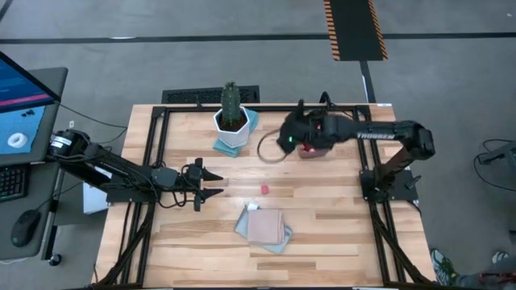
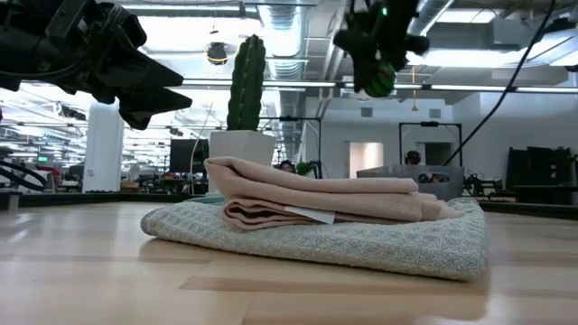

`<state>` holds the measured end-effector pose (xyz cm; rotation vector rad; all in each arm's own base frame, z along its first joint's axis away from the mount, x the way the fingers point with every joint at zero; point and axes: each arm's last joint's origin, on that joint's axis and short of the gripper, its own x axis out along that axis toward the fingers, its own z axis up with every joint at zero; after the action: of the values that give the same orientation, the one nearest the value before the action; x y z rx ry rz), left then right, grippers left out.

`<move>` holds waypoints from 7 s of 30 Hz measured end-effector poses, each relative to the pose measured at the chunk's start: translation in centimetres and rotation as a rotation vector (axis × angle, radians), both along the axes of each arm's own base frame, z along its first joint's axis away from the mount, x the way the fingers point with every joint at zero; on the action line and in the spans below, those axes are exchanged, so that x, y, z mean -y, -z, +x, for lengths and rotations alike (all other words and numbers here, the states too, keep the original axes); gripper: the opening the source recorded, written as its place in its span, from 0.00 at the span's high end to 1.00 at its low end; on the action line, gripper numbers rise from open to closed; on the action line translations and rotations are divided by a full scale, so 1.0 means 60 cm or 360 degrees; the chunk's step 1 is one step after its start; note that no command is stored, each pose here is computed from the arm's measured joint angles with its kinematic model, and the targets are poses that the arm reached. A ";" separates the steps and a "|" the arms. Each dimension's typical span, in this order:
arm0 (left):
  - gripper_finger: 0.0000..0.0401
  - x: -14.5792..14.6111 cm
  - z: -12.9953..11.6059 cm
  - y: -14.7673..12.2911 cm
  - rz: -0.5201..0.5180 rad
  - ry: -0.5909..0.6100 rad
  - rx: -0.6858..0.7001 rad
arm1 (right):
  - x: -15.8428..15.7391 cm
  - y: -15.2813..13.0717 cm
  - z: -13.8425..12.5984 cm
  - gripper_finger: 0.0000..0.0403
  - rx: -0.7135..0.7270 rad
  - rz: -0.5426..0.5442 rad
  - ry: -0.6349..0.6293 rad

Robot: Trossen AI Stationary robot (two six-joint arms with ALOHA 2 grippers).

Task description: Pick and placing Produce into tupperware

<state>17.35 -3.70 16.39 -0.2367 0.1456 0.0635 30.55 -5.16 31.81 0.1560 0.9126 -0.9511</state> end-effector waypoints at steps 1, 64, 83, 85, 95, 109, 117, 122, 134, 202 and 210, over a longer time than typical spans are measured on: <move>0.47 0.000 0.000 0.000 -0.0004 0.0001 0.0000 | 0.015 0.001 -0.005 0.31 -0.0002 0.0029 0.0069; 0.47 0.000 0.000 0.002 -0.0001 0.0009 -0.0017 | -0.109 0.144 0.042 0.20 0.0438 0.0562 -0.0613; 0.47 0.000 0.000 0.002 -0.0001 0.0009 -0.0017 | -0.179 0.279 0.108 0.21 0.0223 0.0636 -0.0646; 0.47 0.000 0.000 0.002 0.0001 0.0009 -0.0023 | -0.181 0.283 0.120 0.21 0.0246 0.0636 -0.0652; 0.47 0.001 0.001 0.004 0.0002 0.0011 -0.0029 | -0.177 0.296 0.117 0.24 0.0176 0.0650 -0.0587; 0.47 0.001 0.001 0.003 -0.0001 0.0010 -0.0017 | -0.177 0.328 0.123 0.44 0.0111 0.0636 -0.0591; 0.47 0.001 0.001 0.003 -0.0001 0.0010 -0.0021 | -0.180 0.308 0.137 0.67 0.0125 0.0620 -0.0661; 0.47 0.001 0.001 0.004 0.0000 0.0010 -0.0022 | -0.176 0.281 0.153 0.68 0.0125 0.0585 -0.0716; 0.47 0.001 0.001 0.003 -0.0002 0.0010 -0.0017 | -0.103 0.239 0.173 0.69 0.0057 0.0532 -0.0648; 0.47 0.001 0.001 0.005 -0.0022 0.0008 -0.0030 | 0.124 0.095 -0.055 0.67 -0.0485 0.0561 0.0271; 0.47 0.001 0.001 0.004 -0.0022 0.0007 -0.0020 | 0.142 0.135 -0.066 0.61 -0.0422 0.0582 0.0394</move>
<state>17.42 -3.74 16.18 -0.2499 0.1594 0.0594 26.59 -13.68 23.69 0.4709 1.3323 -1.0405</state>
